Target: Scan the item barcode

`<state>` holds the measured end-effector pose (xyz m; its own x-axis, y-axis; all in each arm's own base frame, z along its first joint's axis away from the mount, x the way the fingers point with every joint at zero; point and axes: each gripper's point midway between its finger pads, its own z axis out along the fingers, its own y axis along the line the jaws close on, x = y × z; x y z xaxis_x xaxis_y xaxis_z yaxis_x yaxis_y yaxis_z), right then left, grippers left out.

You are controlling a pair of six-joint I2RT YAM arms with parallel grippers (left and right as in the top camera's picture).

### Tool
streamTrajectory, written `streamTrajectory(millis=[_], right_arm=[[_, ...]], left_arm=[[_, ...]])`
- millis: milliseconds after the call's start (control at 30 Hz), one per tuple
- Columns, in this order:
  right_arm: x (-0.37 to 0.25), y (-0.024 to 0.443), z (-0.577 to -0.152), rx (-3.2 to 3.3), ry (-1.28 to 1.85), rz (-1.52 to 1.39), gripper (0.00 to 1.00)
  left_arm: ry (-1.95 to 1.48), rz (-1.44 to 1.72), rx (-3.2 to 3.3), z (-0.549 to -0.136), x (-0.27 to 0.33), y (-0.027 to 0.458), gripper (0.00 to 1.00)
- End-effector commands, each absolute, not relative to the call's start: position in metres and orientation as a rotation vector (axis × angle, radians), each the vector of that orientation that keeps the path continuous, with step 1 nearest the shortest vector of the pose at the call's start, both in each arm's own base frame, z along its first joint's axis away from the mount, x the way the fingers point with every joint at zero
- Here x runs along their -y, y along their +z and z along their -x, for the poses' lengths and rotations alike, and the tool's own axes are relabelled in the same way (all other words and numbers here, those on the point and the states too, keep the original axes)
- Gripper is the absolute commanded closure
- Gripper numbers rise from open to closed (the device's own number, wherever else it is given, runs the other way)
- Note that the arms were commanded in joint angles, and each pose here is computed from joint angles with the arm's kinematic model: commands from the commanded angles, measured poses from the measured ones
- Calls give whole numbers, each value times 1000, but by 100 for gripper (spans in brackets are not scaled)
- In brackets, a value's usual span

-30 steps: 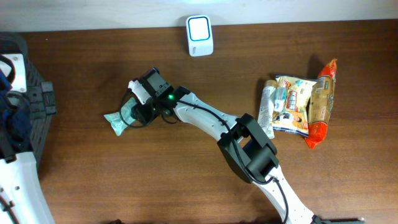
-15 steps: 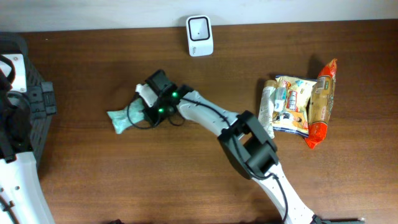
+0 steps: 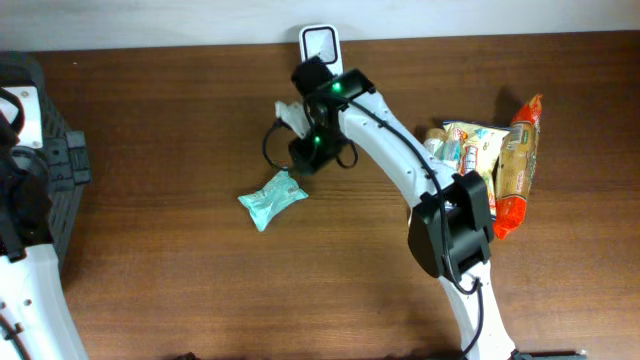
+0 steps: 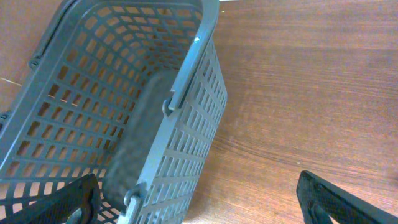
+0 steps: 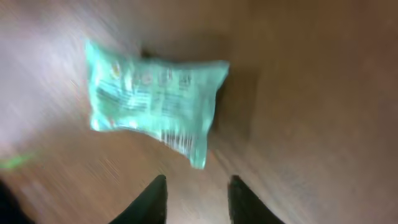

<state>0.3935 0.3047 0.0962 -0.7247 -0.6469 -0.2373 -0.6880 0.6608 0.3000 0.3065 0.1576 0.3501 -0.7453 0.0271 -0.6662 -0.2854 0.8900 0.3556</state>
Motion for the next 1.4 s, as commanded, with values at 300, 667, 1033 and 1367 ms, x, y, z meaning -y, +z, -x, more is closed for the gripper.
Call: streamTrajectory(millis=[300, 667, 1033, 1367], right_arm=[[-347, 2, -360, -2905, 535, 928, 96], [-362, 39, -391, -2706, 550, 1065, 45], [-357, -3, -340, -3007, 514, 813, 96], [-390, 70, -405, -2715, 686, 808, 80]], left_arm=[[579, 171, -2342, -307, -157, 353, 1], [579, 171, -2342, -307, -157, 353, 1], [579, 171, -2342, -307, -157, 353, 1], [580, 171, -2342, -306, -157, 353, 1]])
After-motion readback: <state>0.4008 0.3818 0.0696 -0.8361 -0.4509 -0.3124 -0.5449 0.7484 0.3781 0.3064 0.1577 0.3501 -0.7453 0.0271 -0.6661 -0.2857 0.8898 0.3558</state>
